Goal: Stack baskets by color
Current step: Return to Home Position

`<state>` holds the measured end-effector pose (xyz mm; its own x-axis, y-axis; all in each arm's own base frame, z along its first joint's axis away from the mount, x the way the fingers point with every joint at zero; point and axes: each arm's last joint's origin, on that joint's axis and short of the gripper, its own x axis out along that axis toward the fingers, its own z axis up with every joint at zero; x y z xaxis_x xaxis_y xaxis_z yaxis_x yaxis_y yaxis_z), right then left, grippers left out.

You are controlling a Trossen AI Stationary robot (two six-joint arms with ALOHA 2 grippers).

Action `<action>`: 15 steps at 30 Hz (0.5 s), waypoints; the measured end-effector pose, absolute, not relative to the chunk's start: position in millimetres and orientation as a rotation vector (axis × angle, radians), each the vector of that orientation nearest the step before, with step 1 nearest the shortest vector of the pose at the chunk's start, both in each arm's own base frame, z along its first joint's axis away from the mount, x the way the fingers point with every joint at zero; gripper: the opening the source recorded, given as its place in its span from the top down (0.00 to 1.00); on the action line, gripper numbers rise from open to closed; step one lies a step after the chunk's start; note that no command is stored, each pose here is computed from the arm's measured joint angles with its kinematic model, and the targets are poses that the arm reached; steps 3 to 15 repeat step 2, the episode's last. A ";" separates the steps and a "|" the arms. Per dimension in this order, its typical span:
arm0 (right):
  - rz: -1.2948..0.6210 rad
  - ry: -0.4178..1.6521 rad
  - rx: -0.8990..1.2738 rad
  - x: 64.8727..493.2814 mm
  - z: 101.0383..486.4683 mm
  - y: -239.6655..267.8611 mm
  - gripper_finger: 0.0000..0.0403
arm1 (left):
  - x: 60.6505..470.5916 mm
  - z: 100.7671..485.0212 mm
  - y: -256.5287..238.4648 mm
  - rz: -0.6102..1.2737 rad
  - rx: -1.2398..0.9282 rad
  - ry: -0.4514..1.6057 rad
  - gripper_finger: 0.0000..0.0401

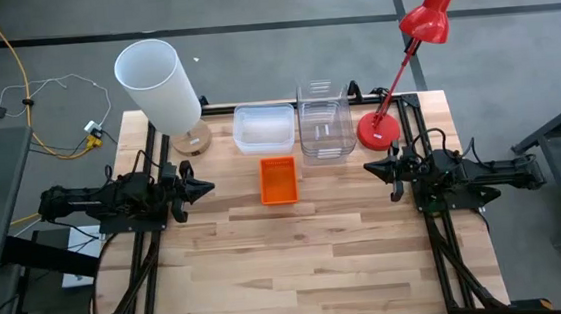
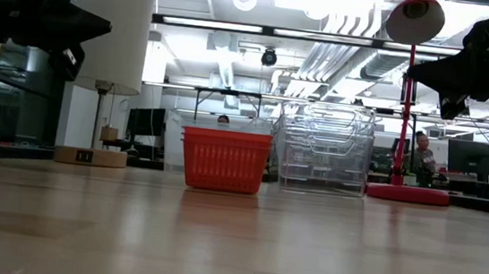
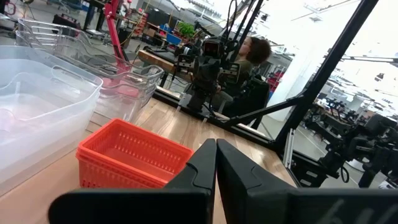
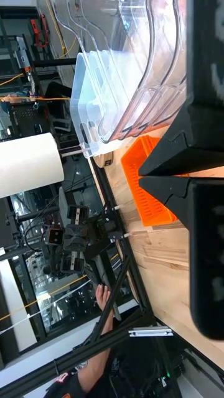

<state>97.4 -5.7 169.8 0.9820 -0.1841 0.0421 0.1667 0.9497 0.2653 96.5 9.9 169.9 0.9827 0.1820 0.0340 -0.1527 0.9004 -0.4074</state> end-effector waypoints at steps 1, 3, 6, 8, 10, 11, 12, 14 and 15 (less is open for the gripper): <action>-0.179 -0.067 0.264 97.4 169.9 -5.7 1.00 | 96.5 169.9 9.9 0.174 -0.416 -0.072 1.00; -0.179 -0.067 0.264 97.4 169.8 -5.7 1.00 | 96.5 170.0 9.9 0.174 -0.416 -0.072 1.00; -0.179 -0.067 0.264 97.4 169.8 -5.7 1.00 | 96.5 170.0 9.9 0.174 -0.416 -0.072 1.00; -0.179 -0.067 0.264 97.4 169.8 -5.7 1.00 | 96.5 170.0 9.9 0.174 -0.416 -0.072 1.00; -0.179 -0.067 0.264 97.4 169.8 -5.7 1.00 | 96.5 170.0 9.9 0.174 -0.416 -0.072 1.00; -0.179 -0.067 0.264 97.4 169.8 -5.7 1.00 | 96.5 170.0 9.9 0.174 -0.416 -0.072 1.00; -0.179 -0.067 0.264 97.4 169.8 -5.7 1.00 | 96.5 170.0 9.9 0.174 -0.416 -0.072 1.00; -0.179 -0.067 0.264 97.4 169.8 -5.7 1.00 | 96.5 170.0 9.9 0.174 -0.416 -0.072 1.00; -0.179 -0.067 0.264 97.4 169.8 -5.7 1.00 | 96.5 170.0 9.9 0.174 -0.416 -0.072 1.00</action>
